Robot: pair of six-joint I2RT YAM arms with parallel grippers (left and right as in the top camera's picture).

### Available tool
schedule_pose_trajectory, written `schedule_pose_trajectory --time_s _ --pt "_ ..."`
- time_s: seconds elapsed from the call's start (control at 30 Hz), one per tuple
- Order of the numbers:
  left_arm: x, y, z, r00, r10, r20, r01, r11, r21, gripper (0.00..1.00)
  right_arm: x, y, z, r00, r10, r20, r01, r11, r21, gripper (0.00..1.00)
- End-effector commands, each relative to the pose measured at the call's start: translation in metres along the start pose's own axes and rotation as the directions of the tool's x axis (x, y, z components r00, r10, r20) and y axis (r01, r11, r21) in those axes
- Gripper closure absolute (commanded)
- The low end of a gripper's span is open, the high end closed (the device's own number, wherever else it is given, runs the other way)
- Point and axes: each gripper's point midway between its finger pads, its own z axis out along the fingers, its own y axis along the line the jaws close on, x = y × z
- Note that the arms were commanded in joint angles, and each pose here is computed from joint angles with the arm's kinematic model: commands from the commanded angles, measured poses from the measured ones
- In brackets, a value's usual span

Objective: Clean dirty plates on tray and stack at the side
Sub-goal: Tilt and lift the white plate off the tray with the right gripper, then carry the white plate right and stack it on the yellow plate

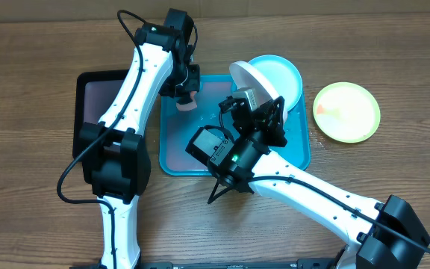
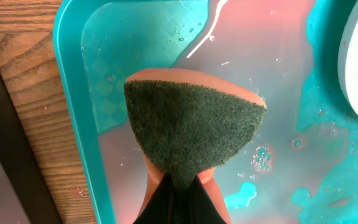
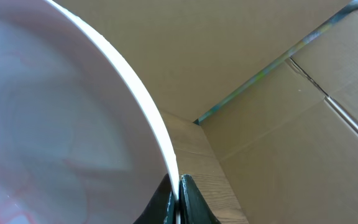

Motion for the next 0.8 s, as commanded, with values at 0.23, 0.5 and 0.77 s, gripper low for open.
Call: schedule_pose_trajectory --time_s 0.23,0.5,0.77 --pt "-0.004 -0.002 -0.004 1.000 -0.011 0.019 0.011 1.000 0.002 0.96 -0.006 -0.003 -0.003 0.998 0.068 -0.016 -0.068 0.997 -0.039 0.96" --pt "-0.004 -0.002 -0.004 1.000 -0.011 0.019 0.011 1.000 0.002 0.96 0.038 0.056 -0.015 0.954 0.008 -0.298 -0.123 0.921 -0.369 0.96" --pt "-0.004 -0.002 -0.004 1.000 -0.011 0.019 0.011 1.000 0.002 0.96 0.088 0.087 -0.005 0.763 -0.097 -0.639 -0.351 0.768 -0.536 0.96"
